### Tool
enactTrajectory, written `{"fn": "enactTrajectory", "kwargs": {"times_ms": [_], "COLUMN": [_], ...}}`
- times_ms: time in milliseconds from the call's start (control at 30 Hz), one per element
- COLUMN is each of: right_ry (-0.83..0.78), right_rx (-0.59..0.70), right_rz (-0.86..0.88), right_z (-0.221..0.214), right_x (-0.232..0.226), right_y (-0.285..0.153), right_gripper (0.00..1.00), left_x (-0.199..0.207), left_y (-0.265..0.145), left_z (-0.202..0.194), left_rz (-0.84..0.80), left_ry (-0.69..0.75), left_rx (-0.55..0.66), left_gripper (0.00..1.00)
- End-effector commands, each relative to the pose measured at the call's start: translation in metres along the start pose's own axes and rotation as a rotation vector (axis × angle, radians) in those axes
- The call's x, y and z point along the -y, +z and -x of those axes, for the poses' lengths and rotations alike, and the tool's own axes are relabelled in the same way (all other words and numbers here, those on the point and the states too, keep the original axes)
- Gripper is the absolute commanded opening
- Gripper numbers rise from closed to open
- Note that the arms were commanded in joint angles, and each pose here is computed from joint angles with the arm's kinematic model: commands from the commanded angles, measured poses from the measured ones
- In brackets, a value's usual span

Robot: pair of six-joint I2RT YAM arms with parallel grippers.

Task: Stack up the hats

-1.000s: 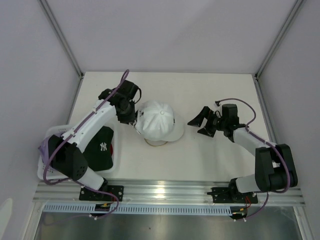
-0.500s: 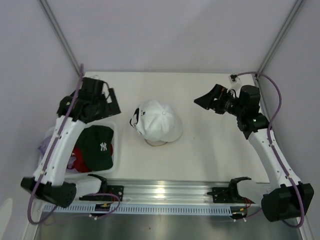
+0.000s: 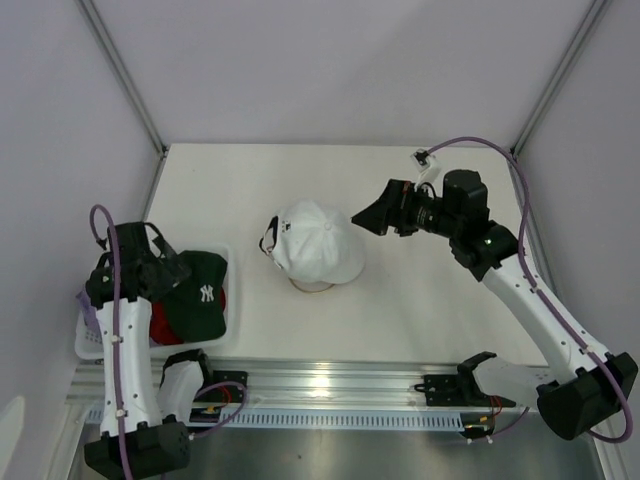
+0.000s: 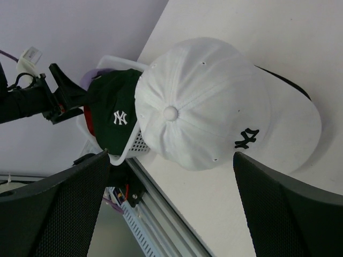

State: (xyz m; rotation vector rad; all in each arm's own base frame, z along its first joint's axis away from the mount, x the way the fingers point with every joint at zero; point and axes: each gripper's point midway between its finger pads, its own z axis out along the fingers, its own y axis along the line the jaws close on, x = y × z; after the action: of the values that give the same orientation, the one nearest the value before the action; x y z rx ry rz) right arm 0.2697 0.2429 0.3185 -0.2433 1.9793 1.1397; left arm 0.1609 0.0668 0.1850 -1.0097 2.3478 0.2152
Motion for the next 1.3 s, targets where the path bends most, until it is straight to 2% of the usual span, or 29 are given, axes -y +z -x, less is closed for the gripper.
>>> {"fn": "enactTrajectory", "kwargs": {"times_ms": [0,100,167,233,367,533,567,733,767,900,1033,1067,1100,1267], "right_ry": [-0.035,-0.038,-0.045,-0.044,-0.037,-0.037,-0.038,-0.038,-0.031,-0.006,-0.013,-0.02,-0.028,-0.04], "right_rx": [0.008,0.009,0.013,0.016,0.032,0.026,0.027,0.028,0.026,0.024,0.028,0.03,0.036,0.035], "right_rz": [0.009,0.01,0.011,-0.002,-0.012,-0.015,-0.011,0.006,0.014,0.05,0.069,0.076,0.081,0.123], "right_z": [0.009,0.011,0.013,0.014,0.017,0.018,0.02,0.024,0.024,0.024,0.031,0.032,0.035,0.04], "right_x": [-0.004,-0.002,-0.003,0.001,0.0,0.001,0.0,-0.005,-0.007,-0.014,-0.021,-0.024,-0.027,-0.044], "right_y": [0.01,0.015,0.016,0.018,0.017,0.018,0.019,0.02,0.02,0.021,0.022,0.022,0.021,0.022], "right_gripper": [1.0,1.0,0.99,1.0,0.99,0.99,1.0,1.0,1.0,1.0,1.0,1.0,1.0,0.99], "left_x": [0.047,0.061,0.075,0.077,0.071,0.062,0.063,0.059,0.06,0.071,0.072,0.07,0.064,0.075], "left_y": [-0.005,-0.015,-0.006,0.01,0.029,0.038,0.039,0.048,0.048,0.043,0.041,0.041,0.043,0.018], "left_z": [0.02,0.035,0.027,0.023,0.011,0.01,0.01,0.011,0.012,0.012,0.007,0.006,0.004,0.017], "left_rz": [-0.221,-0.168,-0.118,-0.031,0.08,0.156,0.153,0.221,0.218,0.16,0.112,0.115,0.139,0.028], "left_ry": [0.139,0.269,0.411,0.478,0.522,0.527,0.524,0.498,0.494,0.444,0.425,0.425,0.422,0.319], "left_rx": [0.072,0.107,0.04,-0.007,-0.087,-0.078,-0.071,-0.07,-0.067,-0.063,-0.057,-0.059,-0.061,-0.001], "left_gripper": [0.99,0.97,0.97,0.96,0.95,0.91,0.81,0.54,0.37,0.33,0.21,0.08,0.01,0.01]}}
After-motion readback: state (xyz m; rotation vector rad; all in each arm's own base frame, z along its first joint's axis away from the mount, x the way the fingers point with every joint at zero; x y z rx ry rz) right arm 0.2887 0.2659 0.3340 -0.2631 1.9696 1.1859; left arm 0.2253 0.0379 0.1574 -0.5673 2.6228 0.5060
